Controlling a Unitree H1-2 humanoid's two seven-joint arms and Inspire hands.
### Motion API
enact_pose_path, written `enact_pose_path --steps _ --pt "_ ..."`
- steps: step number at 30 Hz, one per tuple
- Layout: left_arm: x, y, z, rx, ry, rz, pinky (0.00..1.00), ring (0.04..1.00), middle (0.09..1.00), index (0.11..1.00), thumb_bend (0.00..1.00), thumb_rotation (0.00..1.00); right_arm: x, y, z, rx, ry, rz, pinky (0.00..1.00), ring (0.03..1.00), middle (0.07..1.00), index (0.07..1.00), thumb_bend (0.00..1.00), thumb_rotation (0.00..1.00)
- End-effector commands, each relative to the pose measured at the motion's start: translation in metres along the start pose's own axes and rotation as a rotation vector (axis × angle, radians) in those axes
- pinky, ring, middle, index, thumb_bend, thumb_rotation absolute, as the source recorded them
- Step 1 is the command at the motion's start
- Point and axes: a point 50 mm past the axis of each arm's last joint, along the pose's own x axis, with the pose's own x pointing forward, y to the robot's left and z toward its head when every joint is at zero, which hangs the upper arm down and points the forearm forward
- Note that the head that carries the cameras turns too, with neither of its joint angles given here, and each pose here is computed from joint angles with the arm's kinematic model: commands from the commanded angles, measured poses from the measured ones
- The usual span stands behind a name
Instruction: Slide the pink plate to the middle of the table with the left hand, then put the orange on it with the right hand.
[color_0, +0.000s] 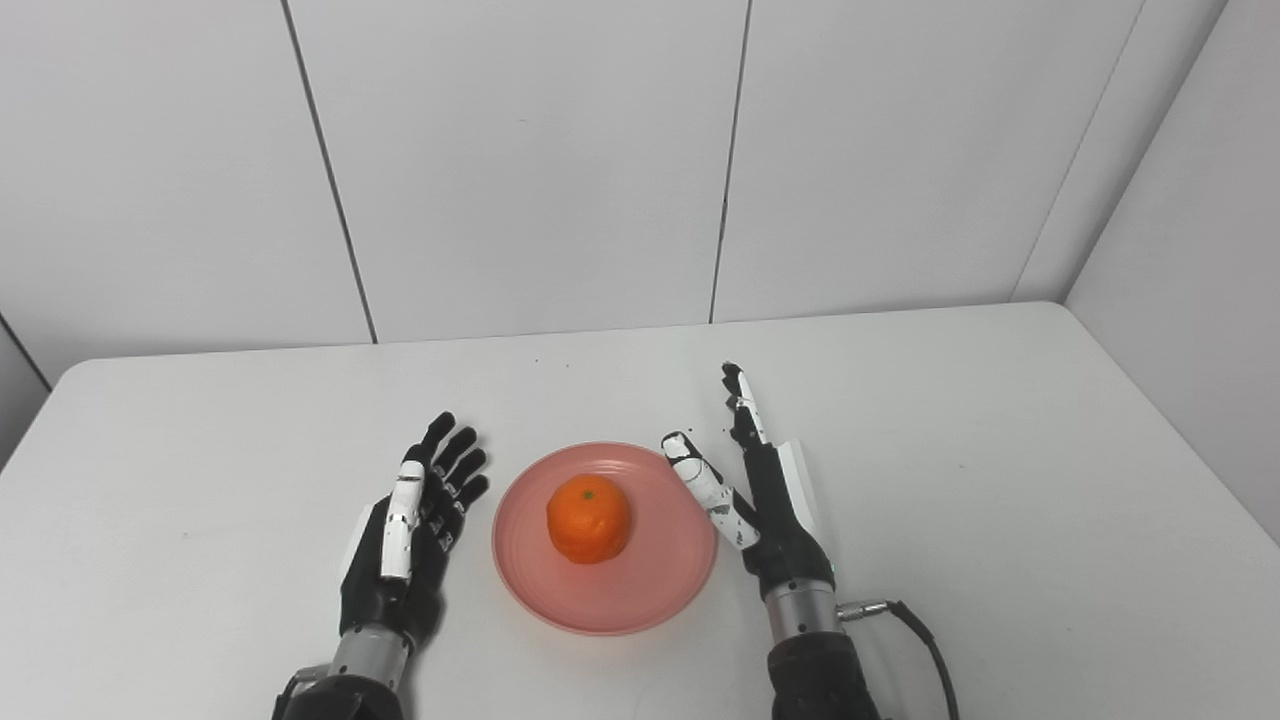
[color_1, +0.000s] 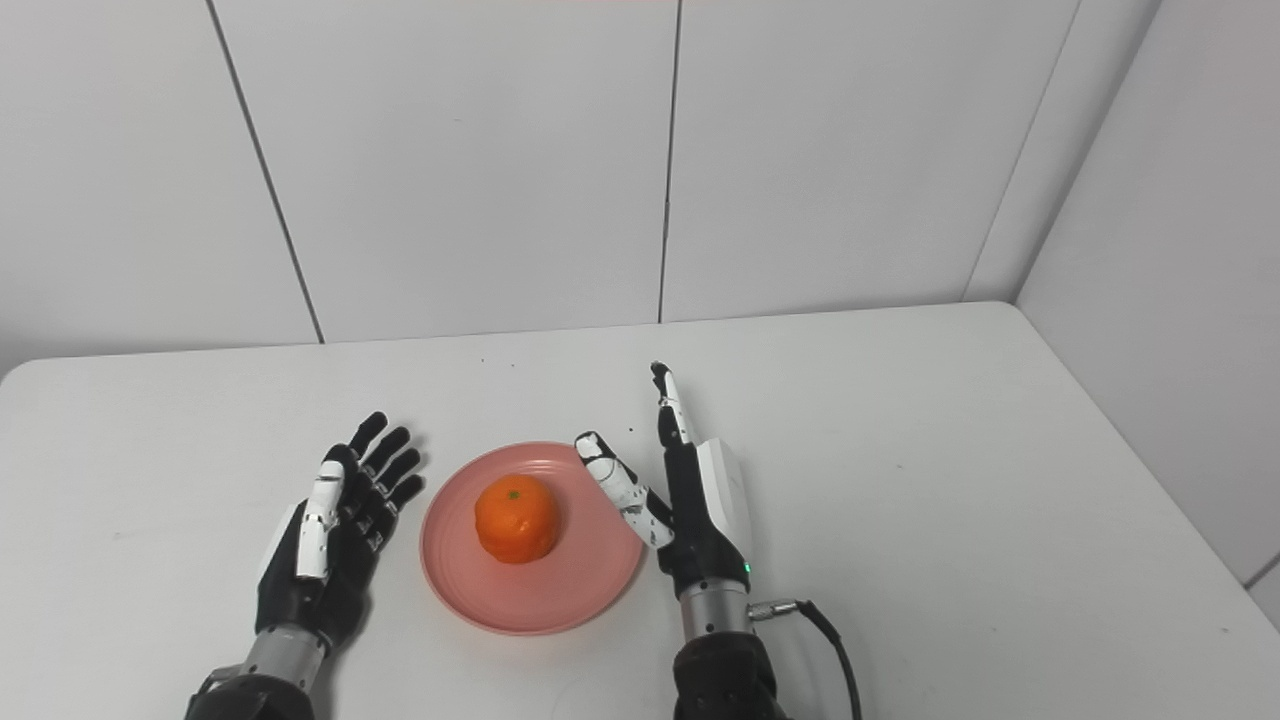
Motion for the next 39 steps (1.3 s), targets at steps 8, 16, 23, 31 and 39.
enact_pose_path --steps 8,16,23,31,39 --pt "-0.002 -0.002 -0.004 0.011 0.02 0.011 0.92 0.926 0.93 0.922 0.38 1.0 -0.002 0.001 0.0 0.169 0.023 0.006 0.93 0.962 0.97 0.973 0.47 1.0" --pt "-0.002 -0.006 -0.003 0.023 0.016 -0.001 0.92 0.92 0.928 0.915 0.38 1.0 -0.002 0.001 -0.005 0.23 0.081 0.017 0.93 0.947 0.959 0.97 0.3 1.0" --pt "-0.003 -0.008 -0.001 0.026 0.025 0.008 0.91 0.92 0.926 0.909 0.39 1.0 -0.001 -0.001 -0.011 0.267 0.109 0.019 0.93 0.945 0.954 0.96 0.23 1.0" --pt "-0.002 -0.008 -0.001 0.039 0.025 -0.001 0.91 0.917 0.926 0.91 0.4 1.0 -0.001 -0.001 -0.016 0.317 0.128 0.016 0.94 0.941 0.951 0.957 0.25 1.0" --pt "-0.003 -0.007 0.001 0.081 0.02 -0.054 0.98 0.974 0.981 0.968 0.38 1.0 -0.002 0.001 -0.019 0.314 0.138 0.031 0.95 0.944 0.953 0.96 0.3 1.0"
